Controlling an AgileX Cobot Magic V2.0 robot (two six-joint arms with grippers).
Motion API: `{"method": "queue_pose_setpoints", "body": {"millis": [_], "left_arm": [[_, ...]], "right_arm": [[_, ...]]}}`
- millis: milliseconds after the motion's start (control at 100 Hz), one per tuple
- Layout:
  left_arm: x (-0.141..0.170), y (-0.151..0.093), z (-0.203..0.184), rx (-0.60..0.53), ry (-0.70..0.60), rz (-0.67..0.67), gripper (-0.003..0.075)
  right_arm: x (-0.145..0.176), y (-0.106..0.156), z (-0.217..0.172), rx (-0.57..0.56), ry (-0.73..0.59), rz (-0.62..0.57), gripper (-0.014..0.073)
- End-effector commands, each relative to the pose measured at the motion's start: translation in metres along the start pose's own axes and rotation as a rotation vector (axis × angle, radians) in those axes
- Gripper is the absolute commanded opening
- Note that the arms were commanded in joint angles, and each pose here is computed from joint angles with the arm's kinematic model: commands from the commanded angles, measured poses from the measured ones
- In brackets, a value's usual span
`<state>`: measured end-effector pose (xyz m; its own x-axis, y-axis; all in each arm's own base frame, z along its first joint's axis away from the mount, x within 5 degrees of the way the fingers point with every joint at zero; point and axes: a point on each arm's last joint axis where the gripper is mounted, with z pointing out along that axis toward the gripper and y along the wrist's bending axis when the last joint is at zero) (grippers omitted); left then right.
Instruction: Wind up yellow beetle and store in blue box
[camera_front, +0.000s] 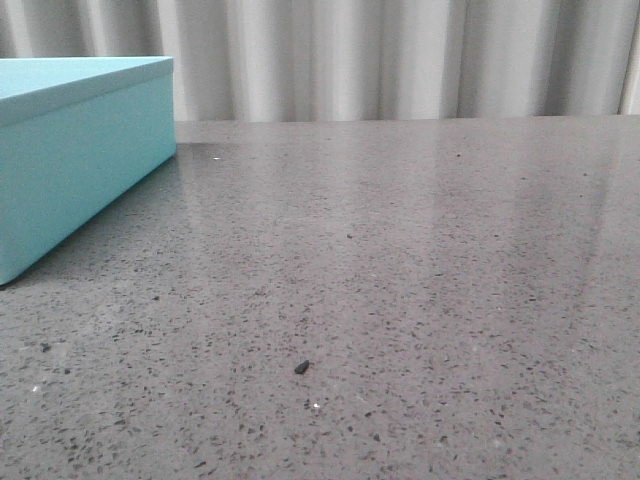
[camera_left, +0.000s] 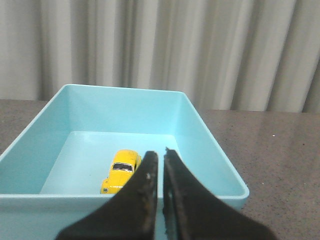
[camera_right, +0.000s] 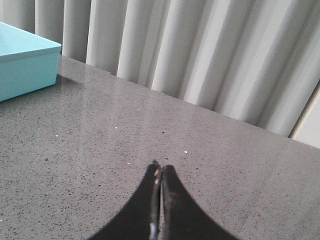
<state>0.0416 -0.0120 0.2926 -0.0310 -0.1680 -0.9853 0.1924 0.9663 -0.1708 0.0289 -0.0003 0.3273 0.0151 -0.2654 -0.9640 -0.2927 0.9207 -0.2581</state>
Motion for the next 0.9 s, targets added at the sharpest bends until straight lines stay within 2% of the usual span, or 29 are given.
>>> {"method": "queue_pose_setpoints", "body": {"millis": [0, 190, 310, 380, 630, 890], "left_arm": [[-0.014, -0.001, -0.001, 0.005, -0.092, -0.024, -0.0021], [-0.004, 0.001, 0.003, 0.005, -0.090, -0.066, -0.0021], [-0.001, 0.009, 0.007, -0.039, -0.274, -0.037, -0.0021], [0.004, 0.011, 0.009, -0.059, -0.318, 0.013, -0.0021], [0.041, 0.020, 0.017, -0.087, -0.289, 0.079, -0.0021], [0.076, 0.025, 0.021, -0.095, -0.134, 0.120, -0.0021]], "right_arm": [[-0.015, -0.003, -0.002, 0.016, -0.101, -0.015, -0.0053], [-0.011, -0.003, -0.001, 0.015, -0.063, -0.014, -0.0053], [-0.011, -0.003, -0.001, 0.015, -0.063, -0.014, -0.0053], [-0.011, -0.003, -0.001, 0.015, -0.063, -0.014, -0.0053], [-0.011, -0.003, -0.001, 0.015, -0.063, -0.014, -0.0053], [-0.011, -0.003, -0.001, 0.015, -0.063, -0.014, -0.0053]]}}
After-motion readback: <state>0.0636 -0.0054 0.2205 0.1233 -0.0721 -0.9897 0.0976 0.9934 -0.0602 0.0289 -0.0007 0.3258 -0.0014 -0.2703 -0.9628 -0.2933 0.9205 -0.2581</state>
